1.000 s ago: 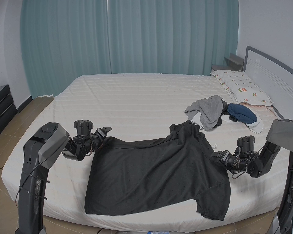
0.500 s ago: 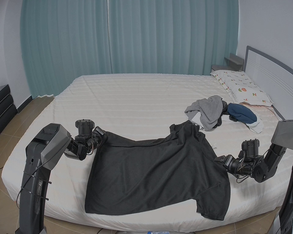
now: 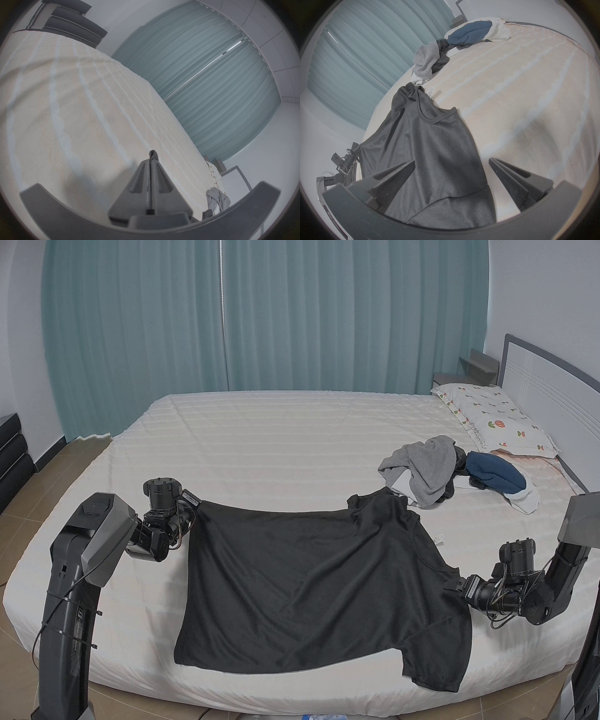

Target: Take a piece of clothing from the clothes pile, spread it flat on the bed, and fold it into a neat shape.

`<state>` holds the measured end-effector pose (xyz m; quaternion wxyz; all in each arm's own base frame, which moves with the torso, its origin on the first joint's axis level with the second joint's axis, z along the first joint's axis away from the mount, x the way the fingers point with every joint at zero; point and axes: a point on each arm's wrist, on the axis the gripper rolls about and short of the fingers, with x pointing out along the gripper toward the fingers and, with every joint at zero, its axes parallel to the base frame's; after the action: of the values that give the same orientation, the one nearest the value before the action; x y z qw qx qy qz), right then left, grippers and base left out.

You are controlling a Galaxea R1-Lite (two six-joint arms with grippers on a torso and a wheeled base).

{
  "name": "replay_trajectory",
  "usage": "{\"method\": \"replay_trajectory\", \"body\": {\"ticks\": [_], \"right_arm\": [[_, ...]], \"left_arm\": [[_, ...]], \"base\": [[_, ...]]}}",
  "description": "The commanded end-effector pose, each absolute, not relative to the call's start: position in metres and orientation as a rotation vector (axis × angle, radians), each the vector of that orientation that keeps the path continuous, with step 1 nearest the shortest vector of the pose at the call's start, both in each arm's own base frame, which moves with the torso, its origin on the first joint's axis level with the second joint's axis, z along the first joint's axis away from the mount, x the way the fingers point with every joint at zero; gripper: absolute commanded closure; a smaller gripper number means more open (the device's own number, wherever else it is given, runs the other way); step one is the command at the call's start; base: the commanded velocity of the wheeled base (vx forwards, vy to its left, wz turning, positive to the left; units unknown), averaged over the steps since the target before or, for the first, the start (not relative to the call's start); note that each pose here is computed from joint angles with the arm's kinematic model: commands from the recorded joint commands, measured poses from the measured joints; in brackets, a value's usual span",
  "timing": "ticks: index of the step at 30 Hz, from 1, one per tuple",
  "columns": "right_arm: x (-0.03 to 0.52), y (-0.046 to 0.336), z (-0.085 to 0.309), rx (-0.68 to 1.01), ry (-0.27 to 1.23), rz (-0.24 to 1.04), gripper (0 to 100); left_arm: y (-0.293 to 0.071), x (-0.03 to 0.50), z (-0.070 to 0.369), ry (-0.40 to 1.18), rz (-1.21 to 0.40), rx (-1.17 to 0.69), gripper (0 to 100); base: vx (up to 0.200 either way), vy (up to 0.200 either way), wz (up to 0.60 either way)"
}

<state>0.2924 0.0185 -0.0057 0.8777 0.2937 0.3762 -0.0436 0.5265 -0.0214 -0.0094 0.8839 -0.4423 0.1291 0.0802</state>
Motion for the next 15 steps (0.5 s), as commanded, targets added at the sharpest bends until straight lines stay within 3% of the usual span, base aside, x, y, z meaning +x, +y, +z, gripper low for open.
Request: {"method": "replay_trajectory", "body": {"ticks": [1, 4, 5, 10, 15], "right_arm": [[0.29, 0.018, -0.008, 0.608, 0.797, -0.095, 0], [0.289, 0.017, -0.008, 0.607, 0.8, -0.096, 0], [0.288, 0.017, -0.009, 0.607, 0.804, -0.098, 0], [0.286, 0.018, -0.006, 0.603, 0.801, -0.092, 0], [0.279, 0.018, 0.007, 0.6, 0.769, -0.078, 0]], "left_arm": [[-0.02, 0.527, -0.012, 0.271, 0.167, -0.922, 100], [-0.021, 0.527, -0.01, 0.278, 0.164, -0.921, 100], [-0.021, 0.527, -0.01, 0.278, 0.164, -0.921, 0], [-0.021, 0.524, -0.008, 0.285, 0.165, -0.922, 0], [-0.009, 0.5, 0.021, 0.299, 0.195, -0.928, 0]], "base": [[0.0, 0.0, 0.0], [0.0, 0.0, 0.0], [0.0, 0.0, 0.0], [0.0, 0.0, 0.0], [0.0, 0.0, 0.0]]}}
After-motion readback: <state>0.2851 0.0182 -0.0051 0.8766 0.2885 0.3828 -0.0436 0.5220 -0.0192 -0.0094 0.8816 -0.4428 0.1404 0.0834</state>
